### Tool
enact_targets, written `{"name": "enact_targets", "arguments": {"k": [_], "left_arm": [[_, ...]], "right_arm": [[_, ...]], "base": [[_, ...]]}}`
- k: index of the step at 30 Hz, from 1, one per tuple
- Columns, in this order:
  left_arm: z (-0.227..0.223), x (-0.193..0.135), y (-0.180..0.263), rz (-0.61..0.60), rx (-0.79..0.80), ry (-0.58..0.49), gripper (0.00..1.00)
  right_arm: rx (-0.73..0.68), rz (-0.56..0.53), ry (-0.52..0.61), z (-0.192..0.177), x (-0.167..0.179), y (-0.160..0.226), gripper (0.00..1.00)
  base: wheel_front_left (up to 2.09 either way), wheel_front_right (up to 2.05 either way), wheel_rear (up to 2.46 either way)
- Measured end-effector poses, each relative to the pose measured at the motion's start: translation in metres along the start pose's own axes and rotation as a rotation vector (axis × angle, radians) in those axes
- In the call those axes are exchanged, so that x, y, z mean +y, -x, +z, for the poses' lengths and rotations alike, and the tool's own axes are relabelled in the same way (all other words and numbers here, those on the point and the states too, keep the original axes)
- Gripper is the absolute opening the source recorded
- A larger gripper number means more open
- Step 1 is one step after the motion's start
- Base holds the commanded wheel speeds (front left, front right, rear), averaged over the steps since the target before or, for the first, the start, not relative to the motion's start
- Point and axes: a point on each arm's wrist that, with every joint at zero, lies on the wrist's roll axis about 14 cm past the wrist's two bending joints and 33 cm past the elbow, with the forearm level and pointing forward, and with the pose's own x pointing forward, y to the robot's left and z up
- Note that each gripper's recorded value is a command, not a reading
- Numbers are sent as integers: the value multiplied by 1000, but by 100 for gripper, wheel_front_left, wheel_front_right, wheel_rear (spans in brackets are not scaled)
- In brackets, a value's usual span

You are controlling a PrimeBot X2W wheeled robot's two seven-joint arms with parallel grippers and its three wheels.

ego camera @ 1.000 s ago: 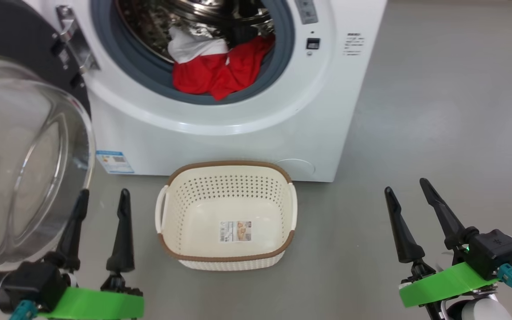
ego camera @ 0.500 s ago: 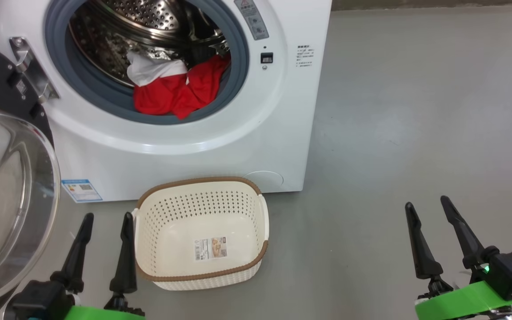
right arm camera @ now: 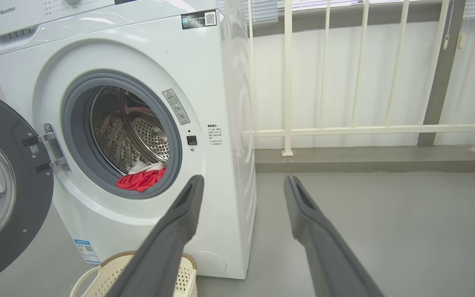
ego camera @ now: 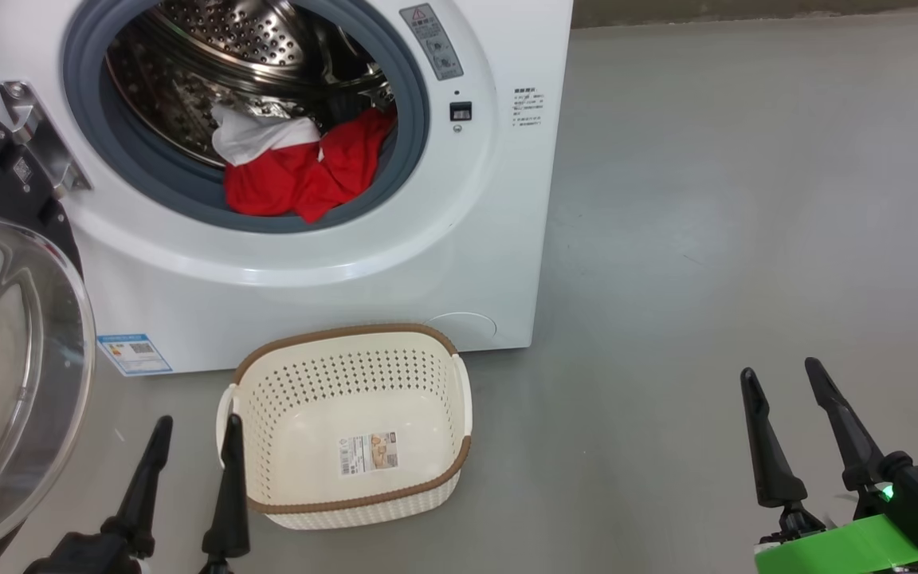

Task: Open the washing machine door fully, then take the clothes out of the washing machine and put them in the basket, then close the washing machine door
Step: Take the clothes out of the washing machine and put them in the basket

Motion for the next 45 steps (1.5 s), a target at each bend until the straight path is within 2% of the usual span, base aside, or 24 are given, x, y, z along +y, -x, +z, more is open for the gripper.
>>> {"name": "enact_targets", "arguments": {"k": [21,36,45], "left_arm": [[-5,5,3,30,17,-40,100],[0,6,6,28,4,-53,100],[6,0,7,6,-15,-53,100]], "right_arm": [[-1,3,-3,-1,1,-3,100],[-13,14,-13,1,5,-4,100],[-21,22,-14,4,8,-4,100]], "base": [[4,-4,0],[125,-125,0],[38,-38,0]]}}
